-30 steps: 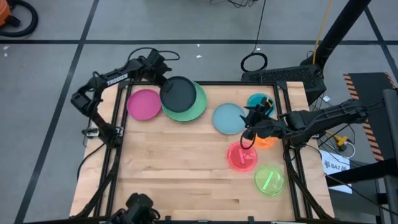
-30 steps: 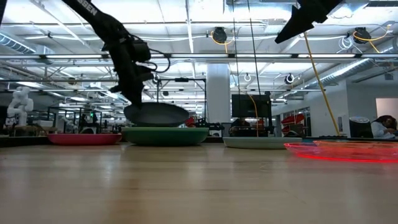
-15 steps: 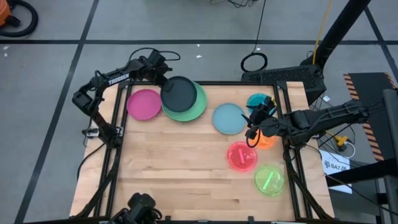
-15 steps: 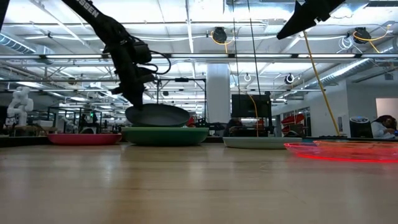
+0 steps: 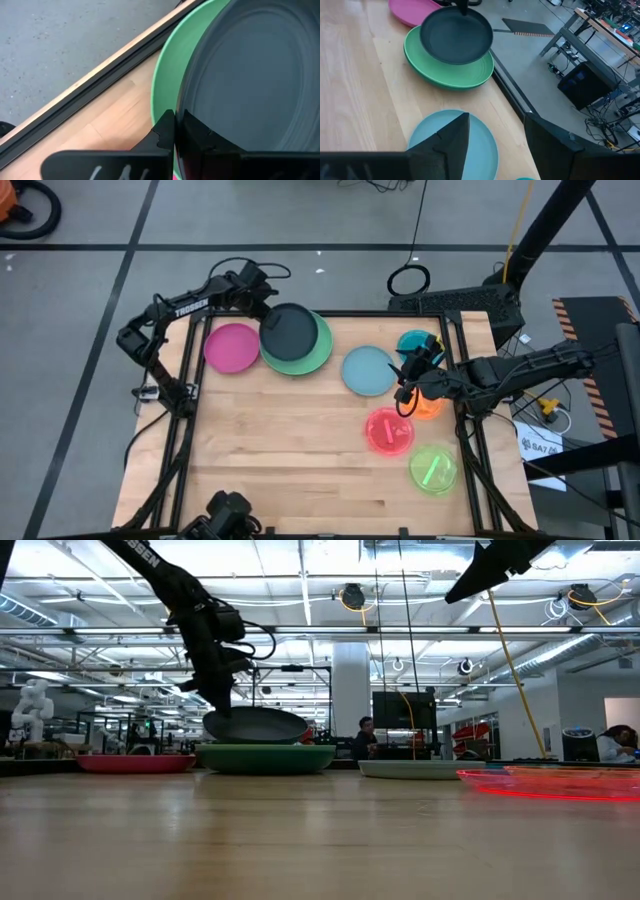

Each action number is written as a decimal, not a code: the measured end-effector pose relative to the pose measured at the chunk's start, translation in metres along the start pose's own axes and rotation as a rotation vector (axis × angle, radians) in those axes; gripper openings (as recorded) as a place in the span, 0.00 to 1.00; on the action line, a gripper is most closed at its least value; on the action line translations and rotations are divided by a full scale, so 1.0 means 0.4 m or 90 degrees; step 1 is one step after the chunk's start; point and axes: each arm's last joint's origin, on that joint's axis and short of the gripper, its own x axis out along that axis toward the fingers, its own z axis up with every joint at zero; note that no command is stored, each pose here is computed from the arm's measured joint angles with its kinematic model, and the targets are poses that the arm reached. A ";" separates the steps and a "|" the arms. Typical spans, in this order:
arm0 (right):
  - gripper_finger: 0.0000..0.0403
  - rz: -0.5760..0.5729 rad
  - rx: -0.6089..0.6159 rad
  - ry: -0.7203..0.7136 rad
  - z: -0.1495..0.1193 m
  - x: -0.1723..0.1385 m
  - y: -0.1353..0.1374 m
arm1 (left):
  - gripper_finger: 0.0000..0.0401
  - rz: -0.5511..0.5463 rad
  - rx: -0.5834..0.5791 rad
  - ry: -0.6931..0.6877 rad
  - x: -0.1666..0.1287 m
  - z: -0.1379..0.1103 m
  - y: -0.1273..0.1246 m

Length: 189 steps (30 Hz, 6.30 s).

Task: Stack plastic plates
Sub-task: Stack the black plate on the light green plate, then stack the pink plate on the black plate

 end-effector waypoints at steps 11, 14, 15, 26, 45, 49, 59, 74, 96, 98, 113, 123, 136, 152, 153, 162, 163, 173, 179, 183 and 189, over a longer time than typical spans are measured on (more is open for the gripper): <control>0.45 0.000 0.000 0.000 0.000 0.000 0.000 | 0.03 -0.003 -0.003 -0.013 0.002 0.005 -0.016; 0.45 0.000 0.000 0.000 0.000 0.000 0.000 | 0.03 -0.004 -0.002 -0.013 0.002 0.004 -0.017; 0.45 0.000 0.000 0.000 0.000 0.000 0.000 | 0.03 -0.004 -0.002 -0.012 0.002 0.004 -0.018; 0.45 0.000 0.000 0.000 0.000 0.000 0.000 | 0.03 0.012 -0.002 -0.014 0.002 0.005 -0.016; 0.45 0.000 -0.001 0.000 0.000 0.000 0.000 | 0.03 0.011 -0.004 -0.008 0.034 0.009 -0.018; 0.45 0.000 -0.001 0.000 0.000 0.000 0.000 | 0.03 0.009 0.009 0.006 0.052 0.006 -0.024; 0.45 -0.006 0.008 0.003 0.000 0.004 -0.004 | 0.06 0.011 0.007 0.022 0.050 0.000 -0.021; 0.45 0.004 0.026 -0.042 0.025 0.006 0.003 | 0.08 -0.023 0.031 0.008 0.050 0.005 -0.028; 0.45 0.009 0.054 -0.067 0.037 0.005 0.004 | 0.37 -0.041 0.092 -0.030 0.016 0.011 -0.062; 0.45 0.009 0.058 -0.070 0.039 0.005 0.004 | 0.37 -0.049 0.122 -0.045 -0.006 0.009 -0.085; 0.45 0.008 0.050 -0.068 0.050 0.040 0.044 | 0.37 -0.171 0.354 -0.258 -0.251 -0.055 -0.322; 0.45 0.011 0.094 -0.068 0.052 0.045 0.050 | 0.37 -0.236 0.425 -0.241 -0.342 -0.154 -0.401; 0.45 0.030 0.099 -0.066 0.051 0.045 0.053 | 0.37 -0.063 0.429 -0.072 -0.324 -0.240 -0.402; 0.45 0.028 0.089 -0.063 0.050 0.045 0.052 | 0.37 0.081 0.370 0.142 -0.147 -0.330 -0.260; 0.45 0.028 0.089 -0.063 0.050 0.045 0.052 | 0.37 0.087 0.362 0.153 -0.136 -0.336 -0.248; 0.45 0.025 0.082 -0.064 0.050 0.045 0.052 | 0.37 0.118 0.259 0.167 -0.068 -0.350 -0.156; 0.45 0.025 0.080 -0.064 0.050 0.045 0.052 | 0.37 0.120 0.249 0.161 -0.063 -0.347 -0.149; 0.45 0.023 0.068 -0.064 0.050 0.045 0.052 | 0.37 0.072 0.177 0.181 -0.045 -0.353 -0.098; 0.45 0.023 0.063 -0.064 0.050 0.045 0.052 | 0.37 0.058 0.205 0.189 -0.032 -0.367 -0.096; 0.45 0.023 0.063 -0.064 0.050 0.045 0.052 | 0.37 0.008 0.244 0.199 -0.025 -0.378 -0.102; 0.45 0.023 0.063 -0.064 0.050 0.045 0.051 | 0.37 0.000 0.273 0.194 -0.025 -0.378 -0.107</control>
